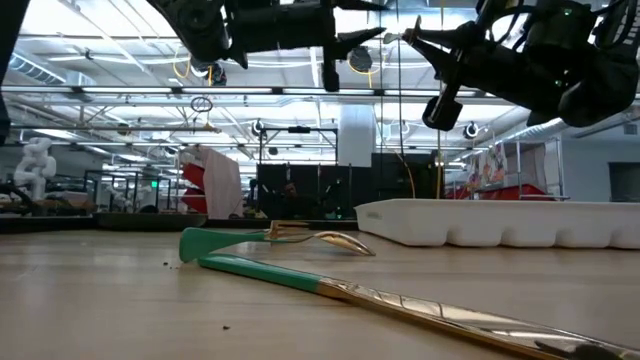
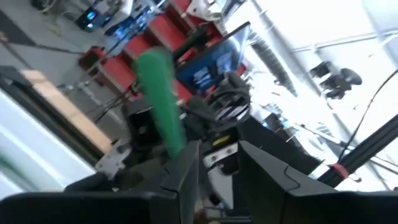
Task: Sort silverware
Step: Put the right green spoon on the silverware tray with the other green spoons
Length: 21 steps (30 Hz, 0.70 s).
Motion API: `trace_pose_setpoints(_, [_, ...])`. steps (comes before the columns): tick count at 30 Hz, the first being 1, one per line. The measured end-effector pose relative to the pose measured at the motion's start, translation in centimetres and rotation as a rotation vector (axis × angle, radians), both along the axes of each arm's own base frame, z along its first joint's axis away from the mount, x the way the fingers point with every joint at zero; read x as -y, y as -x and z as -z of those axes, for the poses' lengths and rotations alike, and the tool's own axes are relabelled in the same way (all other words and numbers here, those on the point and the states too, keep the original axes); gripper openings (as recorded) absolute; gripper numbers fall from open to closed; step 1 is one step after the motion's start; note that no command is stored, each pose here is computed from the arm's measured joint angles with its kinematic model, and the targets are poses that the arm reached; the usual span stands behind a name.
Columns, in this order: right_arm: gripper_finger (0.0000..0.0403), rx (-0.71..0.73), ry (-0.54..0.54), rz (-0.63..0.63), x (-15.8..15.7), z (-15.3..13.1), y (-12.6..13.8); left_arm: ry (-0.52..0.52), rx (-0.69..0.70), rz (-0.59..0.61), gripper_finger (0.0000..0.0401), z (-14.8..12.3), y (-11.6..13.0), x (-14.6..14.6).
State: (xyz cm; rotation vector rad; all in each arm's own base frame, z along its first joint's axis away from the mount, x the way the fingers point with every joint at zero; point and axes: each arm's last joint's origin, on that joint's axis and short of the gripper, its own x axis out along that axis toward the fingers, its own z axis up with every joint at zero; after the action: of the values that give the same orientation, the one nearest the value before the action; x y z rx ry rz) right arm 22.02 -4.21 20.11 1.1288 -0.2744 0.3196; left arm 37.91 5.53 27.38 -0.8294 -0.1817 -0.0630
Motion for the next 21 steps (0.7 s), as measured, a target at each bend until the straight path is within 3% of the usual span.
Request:
trace_pose_setpoints(8, [0.0000,0.063,0.059,-0.008,0.1,-1.5,-0.6,0.015,-0.013,0.042,0.0118,0.8,-0.4,0.0])
trace_pose_setpoints(16, [0.0000,0.124,0.130,-0.025,0.5,-3.2,-1.6,-0.067,0.160,0.131,0.0118,-0.9,0.1,0.1])
trace_pose_setpoints(21, [0.0000,0.156,0.154,-0.051,0.5,-4.1,-2.0,-0.069,0.150,0.145,0.0118,-0.8,0.1,0.1])
